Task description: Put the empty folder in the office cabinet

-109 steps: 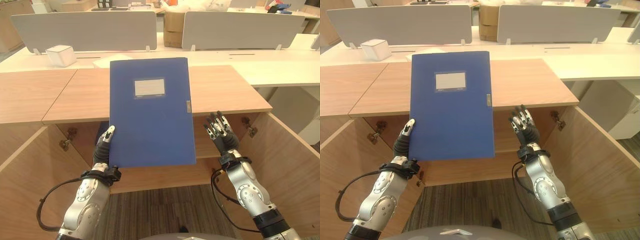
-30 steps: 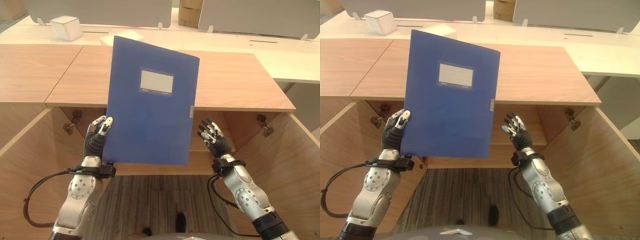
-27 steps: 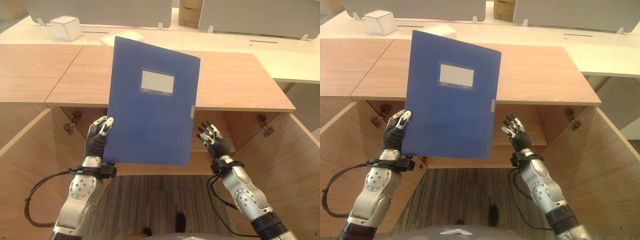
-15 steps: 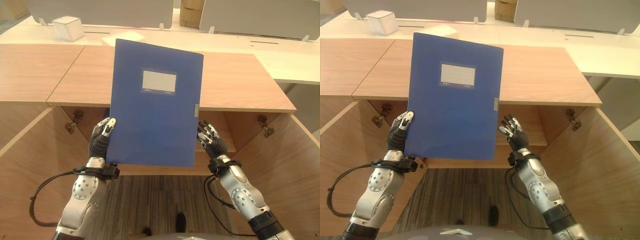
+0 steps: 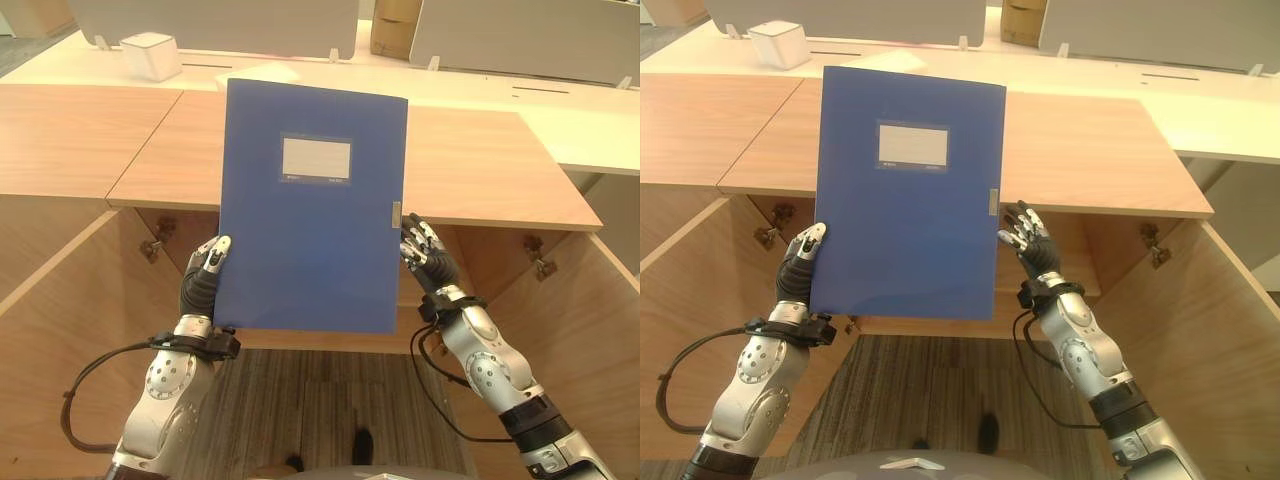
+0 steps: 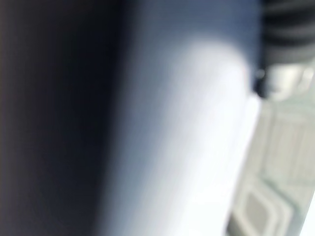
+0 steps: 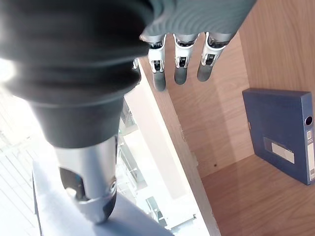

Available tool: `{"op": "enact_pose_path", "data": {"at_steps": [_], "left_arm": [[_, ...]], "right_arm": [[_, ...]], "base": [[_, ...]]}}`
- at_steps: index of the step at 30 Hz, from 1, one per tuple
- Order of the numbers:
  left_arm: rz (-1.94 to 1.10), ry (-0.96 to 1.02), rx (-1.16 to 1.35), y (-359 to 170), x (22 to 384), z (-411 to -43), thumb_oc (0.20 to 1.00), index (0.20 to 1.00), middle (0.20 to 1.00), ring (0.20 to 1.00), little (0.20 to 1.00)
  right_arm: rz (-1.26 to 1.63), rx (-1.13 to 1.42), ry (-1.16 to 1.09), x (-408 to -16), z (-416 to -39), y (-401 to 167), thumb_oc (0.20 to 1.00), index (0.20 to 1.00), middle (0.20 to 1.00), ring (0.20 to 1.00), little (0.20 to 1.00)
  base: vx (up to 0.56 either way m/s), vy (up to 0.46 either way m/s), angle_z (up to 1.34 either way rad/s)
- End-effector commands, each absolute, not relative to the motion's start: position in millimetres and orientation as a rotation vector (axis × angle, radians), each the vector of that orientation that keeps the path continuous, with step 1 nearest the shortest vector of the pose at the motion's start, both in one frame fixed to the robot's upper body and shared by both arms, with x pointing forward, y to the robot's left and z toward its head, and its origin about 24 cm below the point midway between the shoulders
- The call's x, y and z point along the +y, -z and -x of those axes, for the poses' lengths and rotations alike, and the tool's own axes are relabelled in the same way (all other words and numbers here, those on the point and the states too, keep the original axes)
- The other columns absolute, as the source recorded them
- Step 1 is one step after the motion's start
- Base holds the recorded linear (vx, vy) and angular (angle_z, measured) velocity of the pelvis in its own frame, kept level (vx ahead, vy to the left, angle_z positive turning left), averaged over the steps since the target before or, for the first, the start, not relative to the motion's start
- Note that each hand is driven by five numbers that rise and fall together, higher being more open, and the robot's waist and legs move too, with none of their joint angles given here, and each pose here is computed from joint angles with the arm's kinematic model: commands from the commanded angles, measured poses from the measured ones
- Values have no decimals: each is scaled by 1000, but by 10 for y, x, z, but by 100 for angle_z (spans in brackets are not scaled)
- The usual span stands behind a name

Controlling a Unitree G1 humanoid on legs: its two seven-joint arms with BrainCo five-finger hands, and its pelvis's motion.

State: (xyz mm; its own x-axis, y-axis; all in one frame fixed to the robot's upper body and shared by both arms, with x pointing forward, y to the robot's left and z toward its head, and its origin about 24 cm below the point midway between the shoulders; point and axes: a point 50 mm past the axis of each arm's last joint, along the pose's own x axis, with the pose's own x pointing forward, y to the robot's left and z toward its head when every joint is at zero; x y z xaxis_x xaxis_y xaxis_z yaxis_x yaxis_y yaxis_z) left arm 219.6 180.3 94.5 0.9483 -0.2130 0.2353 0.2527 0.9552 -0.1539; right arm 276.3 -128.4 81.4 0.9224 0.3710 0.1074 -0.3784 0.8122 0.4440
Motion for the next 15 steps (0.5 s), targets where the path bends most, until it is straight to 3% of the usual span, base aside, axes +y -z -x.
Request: {"op": "enact_pose_path", "data": {"at_steps": [1,15], "left_arm": [[154,385,-420,-1373,1676,-2207,200,200,200,200,200],[127,376,-422,-1389,1732,-2193,200,200,200,200,200]], "right_arm": [[-423,-205,-481,-1207,-2905,-1261,1000,1000,1000,1000,1000],[-427,-280,-403,-1371,-2974,-1411,1000,1000,1000,1000,1000]], "base": [[0,0,0],[0,0,0]]}}
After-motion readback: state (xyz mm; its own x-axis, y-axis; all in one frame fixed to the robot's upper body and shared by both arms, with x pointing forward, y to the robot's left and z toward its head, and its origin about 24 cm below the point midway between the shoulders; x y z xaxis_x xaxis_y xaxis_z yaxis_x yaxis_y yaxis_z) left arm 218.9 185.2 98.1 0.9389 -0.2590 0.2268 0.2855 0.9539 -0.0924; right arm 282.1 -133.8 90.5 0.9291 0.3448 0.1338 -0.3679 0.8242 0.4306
